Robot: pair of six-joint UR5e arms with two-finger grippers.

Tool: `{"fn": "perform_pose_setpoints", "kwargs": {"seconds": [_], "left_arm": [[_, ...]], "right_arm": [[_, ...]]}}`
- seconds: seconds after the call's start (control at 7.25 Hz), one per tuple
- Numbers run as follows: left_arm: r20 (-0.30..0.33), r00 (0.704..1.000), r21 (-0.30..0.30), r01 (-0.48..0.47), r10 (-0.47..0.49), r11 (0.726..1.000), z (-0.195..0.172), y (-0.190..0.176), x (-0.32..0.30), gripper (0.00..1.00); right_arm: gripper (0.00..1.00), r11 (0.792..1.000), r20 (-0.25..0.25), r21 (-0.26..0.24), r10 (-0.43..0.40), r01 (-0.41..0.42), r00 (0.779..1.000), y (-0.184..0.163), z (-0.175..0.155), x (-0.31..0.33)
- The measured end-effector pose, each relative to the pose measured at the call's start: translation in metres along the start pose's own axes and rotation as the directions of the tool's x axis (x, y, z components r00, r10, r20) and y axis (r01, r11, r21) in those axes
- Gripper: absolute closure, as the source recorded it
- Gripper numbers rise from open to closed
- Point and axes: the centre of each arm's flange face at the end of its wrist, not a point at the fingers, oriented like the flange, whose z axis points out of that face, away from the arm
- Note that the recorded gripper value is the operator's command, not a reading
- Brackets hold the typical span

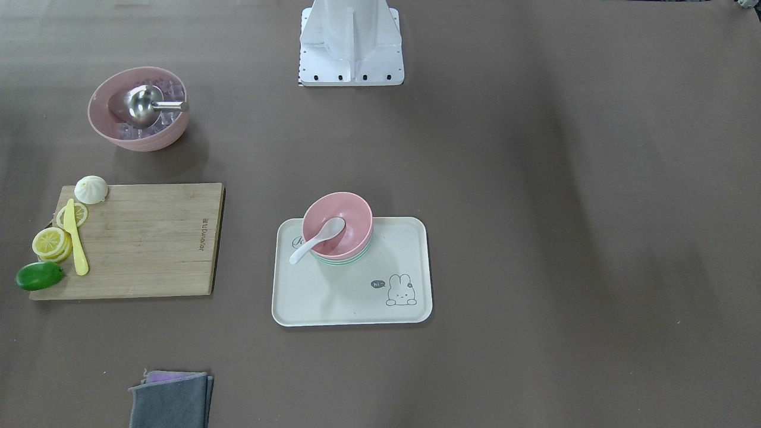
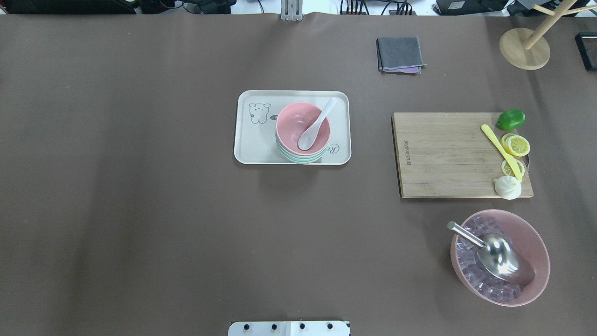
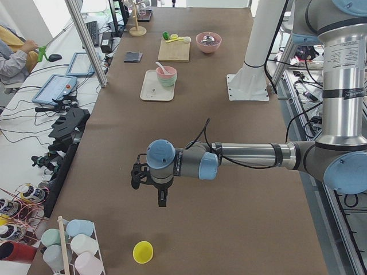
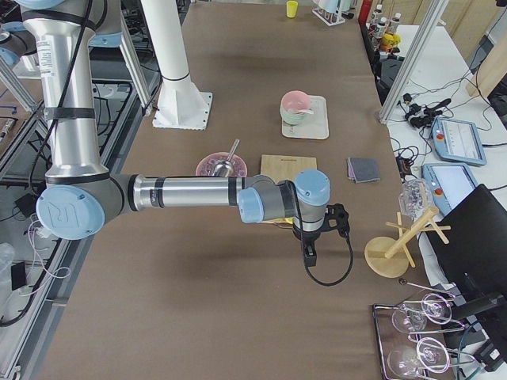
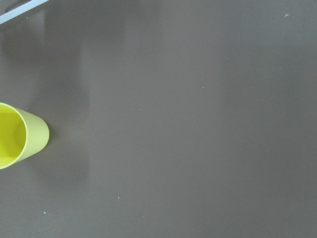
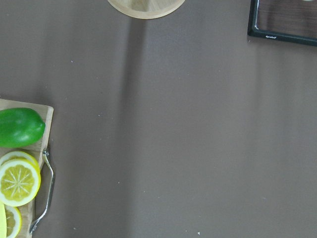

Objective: Stack pink bowl on green and place spoon

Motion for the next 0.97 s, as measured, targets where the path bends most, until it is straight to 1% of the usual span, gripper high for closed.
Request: {"fn": "perform_pose_setpoints", "kwargs": {"seconds": [0.14, 0.28, 0.69, 0.97], "left_arm": [[0.015, 0.999, 0.016, 0.049, -0.049, 0.999, -0.008, 0.011, 0.005, 0.02], [0.027, 0.998, 0.019, 0.059, -0.060, 0.998, -0.009, 0.022, 0.003, 0.02], [0.054, 0.998, 0.022, 0.029, -0.030, 0.999, -0.005, 0.030, -0.005, 0.02], [0.057, 0.998, 0.024, 0.026, -0.028, 0.999, -0.004, 0.030, -0.005, 0.02]], "right_arm": [[0.00, 1.000, 0.006, 0.000, 0.000, 0.000, 1.000, 0.000, 0.000, -0.001], [0.00, 1.000, 0.009, 0.000, -0.001, 0.001, 1.000, 0.000, -0.001, -0.001], [0.00, 1.000, 0.012, 0.002, 0.005, -0.005, 1.000, -0.002, -0.001, -0.003], [0.00, 1.000, 0.026, -0.001, 0.025, -0.024, 0.999, -0.001, 0.001, -0.004]]}}
